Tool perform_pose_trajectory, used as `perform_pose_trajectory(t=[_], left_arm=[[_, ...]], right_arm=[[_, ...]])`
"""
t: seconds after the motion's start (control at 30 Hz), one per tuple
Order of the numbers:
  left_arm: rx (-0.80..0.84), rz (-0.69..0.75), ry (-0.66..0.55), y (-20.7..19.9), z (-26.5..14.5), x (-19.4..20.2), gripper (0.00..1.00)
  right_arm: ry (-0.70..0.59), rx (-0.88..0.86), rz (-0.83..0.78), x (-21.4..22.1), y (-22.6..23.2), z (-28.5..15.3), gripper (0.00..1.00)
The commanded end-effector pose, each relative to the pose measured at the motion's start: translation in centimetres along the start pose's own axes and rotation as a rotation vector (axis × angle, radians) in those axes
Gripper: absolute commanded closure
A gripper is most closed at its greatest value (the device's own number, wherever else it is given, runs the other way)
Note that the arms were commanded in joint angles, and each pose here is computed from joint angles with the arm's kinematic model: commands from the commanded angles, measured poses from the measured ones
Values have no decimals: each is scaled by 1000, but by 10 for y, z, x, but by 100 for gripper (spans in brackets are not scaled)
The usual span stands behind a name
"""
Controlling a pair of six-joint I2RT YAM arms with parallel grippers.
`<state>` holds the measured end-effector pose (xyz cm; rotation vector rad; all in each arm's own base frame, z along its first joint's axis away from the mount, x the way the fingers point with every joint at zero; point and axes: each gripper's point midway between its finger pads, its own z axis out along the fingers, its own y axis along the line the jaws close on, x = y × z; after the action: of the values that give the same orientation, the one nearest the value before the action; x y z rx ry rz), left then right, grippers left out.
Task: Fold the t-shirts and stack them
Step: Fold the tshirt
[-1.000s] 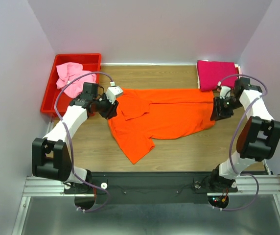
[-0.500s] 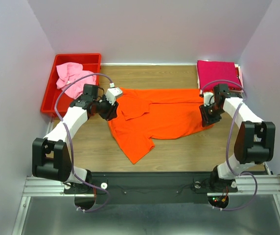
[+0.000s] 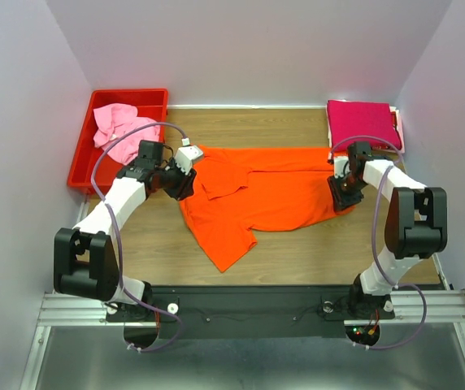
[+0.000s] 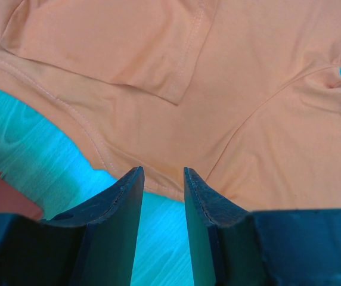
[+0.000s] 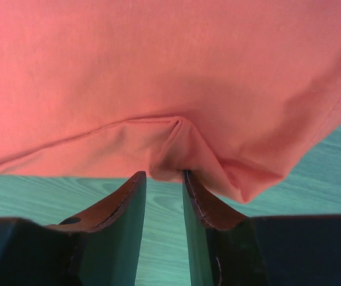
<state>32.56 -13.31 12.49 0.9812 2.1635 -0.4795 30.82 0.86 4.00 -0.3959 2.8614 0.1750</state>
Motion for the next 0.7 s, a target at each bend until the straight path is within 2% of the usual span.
perform_pose_trajectory(t=[0.0, 0.17, 0.3, 0.57, 0.67], left_arm=[[2, 3, -5, -1, 3, 2, 55], [3, -1, 4, -1, 5, 6, 55], [2, -3, 8, -1, 6, 9, 55], [48, 35, 86, -8, 8, 30, 59], [49, 36, 105, -8, 9, 35, 59]], right_arm=[[-9, 7, 1, -5, 3, 8, 63], [10, 26, 7, 1, 1, 12, 60], [0, 45, -10, -5, 2, 12, 64], [-46, 161, -86, -12, -16, -22, 81], [-32, 212, -160, -10, -25, -35, 97]])
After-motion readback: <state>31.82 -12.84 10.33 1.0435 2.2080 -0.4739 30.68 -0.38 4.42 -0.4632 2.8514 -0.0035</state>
